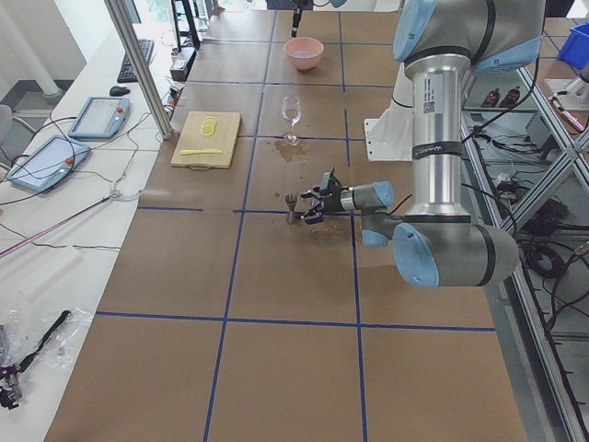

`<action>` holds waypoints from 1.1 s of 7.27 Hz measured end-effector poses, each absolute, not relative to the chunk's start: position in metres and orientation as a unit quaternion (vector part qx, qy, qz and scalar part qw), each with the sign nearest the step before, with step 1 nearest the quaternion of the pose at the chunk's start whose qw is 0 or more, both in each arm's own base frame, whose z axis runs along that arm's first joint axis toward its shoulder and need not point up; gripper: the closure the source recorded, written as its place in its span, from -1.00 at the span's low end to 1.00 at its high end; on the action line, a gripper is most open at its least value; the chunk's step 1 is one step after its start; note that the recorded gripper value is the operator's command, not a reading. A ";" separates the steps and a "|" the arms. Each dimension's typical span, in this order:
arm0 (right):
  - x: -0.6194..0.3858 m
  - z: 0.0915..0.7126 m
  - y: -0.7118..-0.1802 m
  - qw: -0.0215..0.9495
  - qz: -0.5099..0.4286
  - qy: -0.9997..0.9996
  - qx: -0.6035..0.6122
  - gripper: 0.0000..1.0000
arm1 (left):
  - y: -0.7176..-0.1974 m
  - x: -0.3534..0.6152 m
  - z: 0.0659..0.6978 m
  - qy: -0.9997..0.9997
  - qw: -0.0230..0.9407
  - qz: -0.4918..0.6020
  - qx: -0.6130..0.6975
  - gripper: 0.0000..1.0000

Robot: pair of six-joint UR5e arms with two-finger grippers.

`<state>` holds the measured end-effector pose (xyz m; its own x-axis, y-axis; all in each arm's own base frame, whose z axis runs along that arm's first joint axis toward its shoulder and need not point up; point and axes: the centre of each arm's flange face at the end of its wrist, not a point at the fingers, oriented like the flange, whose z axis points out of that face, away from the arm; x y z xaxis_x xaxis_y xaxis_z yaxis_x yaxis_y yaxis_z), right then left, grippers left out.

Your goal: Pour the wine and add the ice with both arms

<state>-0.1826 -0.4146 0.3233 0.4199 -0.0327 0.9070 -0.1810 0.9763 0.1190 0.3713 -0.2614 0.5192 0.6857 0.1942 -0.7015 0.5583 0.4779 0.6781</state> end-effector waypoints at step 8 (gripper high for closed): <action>-0.253 0.219 -0.435 0.793 0.053 -0.603 0.063 1.00 | -0.227 0.315 0.504 0.440 0.834 -0.003 0.335 -0.99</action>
<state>-0.2528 -0.4346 0.2188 0.2664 0.0093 0.9638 -0.1603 0.9865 0.0347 0.3152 -0.2266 0.5044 0.6136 0.2890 -0.7348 0.2996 0.7758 0.5553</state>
